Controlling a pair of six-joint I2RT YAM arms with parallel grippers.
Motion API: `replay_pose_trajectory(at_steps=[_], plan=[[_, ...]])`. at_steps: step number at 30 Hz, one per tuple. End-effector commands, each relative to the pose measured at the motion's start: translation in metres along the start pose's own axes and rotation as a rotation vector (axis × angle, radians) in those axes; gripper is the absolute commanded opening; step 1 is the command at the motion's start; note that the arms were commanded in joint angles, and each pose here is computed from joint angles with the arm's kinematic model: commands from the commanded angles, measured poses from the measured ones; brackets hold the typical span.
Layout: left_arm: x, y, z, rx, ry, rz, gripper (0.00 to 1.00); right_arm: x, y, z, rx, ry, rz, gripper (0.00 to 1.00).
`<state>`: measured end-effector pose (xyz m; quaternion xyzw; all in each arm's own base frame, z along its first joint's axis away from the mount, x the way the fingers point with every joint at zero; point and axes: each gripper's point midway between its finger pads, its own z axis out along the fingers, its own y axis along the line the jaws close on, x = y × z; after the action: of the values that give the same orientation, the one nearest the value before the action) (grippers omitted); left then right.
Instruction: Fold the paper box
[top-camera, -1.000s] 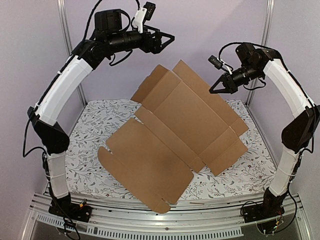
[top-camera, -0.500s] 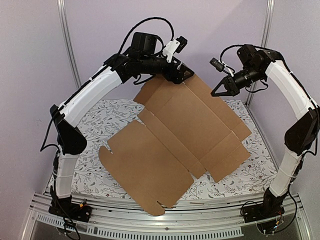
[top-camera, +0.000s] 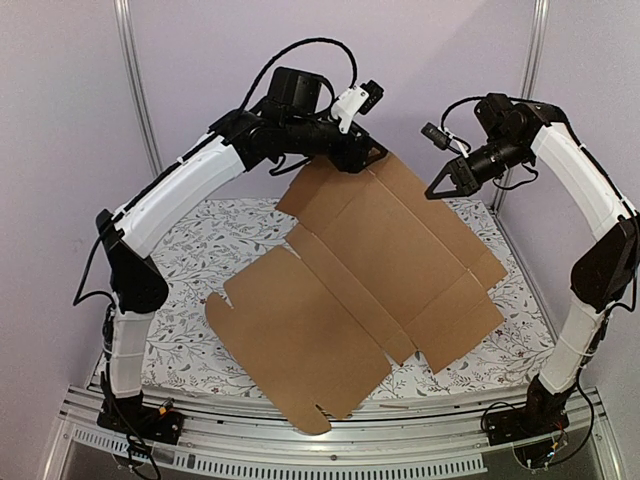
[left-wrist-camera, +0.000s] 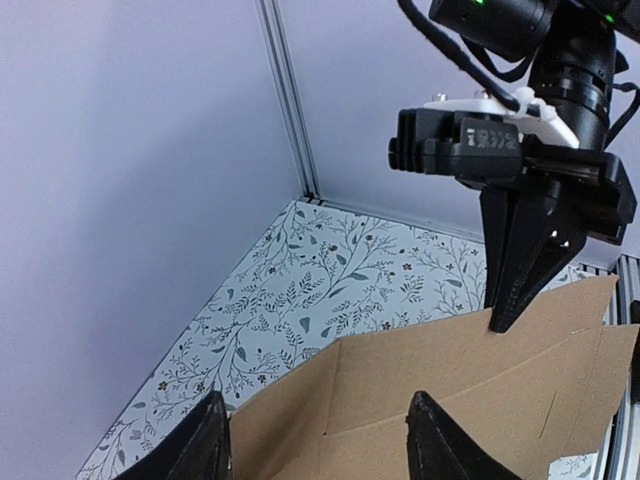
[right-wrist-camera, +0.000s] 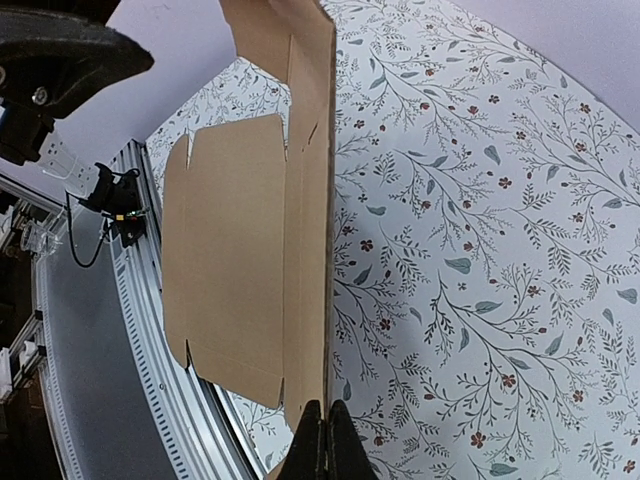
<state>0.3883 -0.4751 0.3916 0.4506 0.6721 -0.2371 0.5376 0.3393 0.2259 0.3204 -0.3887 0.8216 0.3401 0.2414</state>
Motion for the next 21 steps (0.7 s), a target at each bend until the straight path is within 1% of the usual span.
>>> replay_pose_trajectory(at_steps=[1,9,12,14,21], plan=[[-0.004,-0.033,-0.012,0.084,0.013,-0.045,0.59,0.007,0.016,-0.011,-0.023,0.010,0.051,0.00],[0.004,-0.043,0.000,0.112,0.028,-0.135,0.60,0.007,0.017,-0.011,-0.025,0.010,0.054,0.00],[0.010,-0.051,0.005,0.152,0.040,-0.174,0.60,0.007,0.018,-0.012,-0.025,0.006,0.054,0.00],[0.013,-0.057,0.007,0.185,0.044,-0.226,0.58,0.006,0.019,-0.012,-0.027,0.003,0.052,0.00],[0.023,-0.069,0.024,0.222,0.045,-0.274,0.56,0.005,0.025,-0.014,-0.055,-0.010,0.044,0.00]])
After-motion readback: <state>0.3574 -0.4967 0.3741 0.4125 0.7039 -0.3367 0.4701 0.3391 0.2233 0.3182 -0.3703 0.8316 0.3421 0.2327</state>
